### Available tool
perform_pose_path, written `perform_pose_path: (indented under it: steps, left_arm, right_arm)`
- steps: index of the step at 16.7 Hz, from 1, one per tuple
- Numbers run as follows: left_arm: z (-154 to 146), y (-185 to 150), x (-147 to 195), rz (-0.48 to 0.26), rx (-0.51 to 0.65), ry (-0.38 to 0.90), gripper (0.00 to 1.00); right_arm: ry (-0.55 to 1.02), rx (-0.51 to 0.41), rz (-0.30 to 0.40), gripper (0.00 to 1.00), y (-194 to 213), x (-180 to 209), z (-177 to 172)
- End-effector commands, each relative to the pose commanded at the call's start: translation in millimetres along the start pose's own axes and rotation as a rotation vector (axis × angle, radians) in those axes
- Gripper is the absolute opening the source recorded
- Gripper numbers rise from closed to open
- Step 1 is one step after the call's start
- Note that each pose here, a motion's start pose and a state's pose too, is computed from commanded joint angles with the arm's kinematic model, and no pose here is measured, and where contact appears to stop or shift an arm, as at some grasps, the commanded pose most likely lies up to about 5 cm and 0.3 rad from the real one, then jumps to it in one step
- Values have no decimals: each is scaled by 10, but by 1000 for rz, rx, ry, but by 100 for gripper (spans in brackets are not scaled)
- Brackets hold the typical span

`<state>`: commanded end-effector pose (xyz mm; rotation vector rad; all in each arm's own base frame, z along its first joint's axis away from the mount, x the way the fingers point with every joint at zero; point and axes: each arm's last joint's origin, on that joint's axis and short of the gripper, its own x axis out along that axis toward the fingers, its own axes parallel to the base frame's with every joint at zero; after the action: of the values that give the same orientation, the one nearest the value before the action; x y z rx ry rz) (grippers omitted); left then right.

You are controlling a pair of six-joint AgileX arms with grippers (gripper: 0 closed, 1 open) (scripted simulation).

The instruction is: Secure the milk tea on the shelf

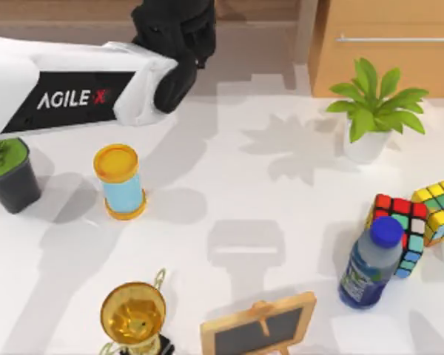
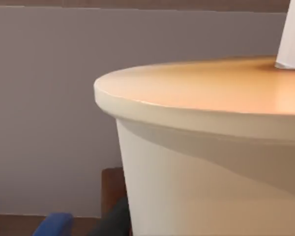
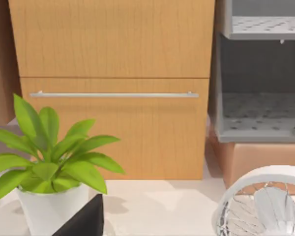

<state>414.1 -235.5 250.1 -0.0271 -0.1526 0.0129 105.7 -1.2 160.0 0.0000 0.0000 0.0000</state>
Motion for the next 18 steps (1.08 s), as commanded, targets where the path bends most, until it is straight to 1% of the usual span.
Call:
perform_pose_path:
  steps: [7, 10, 15, 18]
  left_arm:
    - [5, -11, 14, -2, 18, 6, 0]
    - [-43, 5, -25, -13, -13, 4, 0]
    - [-207, -18, -147, -85, -88, -8, 0]
    - [-266, -38, -138, -120, -114, -31, 0]
  right_arm:
    - [0, 0, 0, 100, 0, 0, 0]
    - [0, 0, 0, 100, 0, 0, 0]
    - [0, 0, 0, 100, 0, 0, 0]
    - [0, 0, 0, 100, 0, 0, 0]
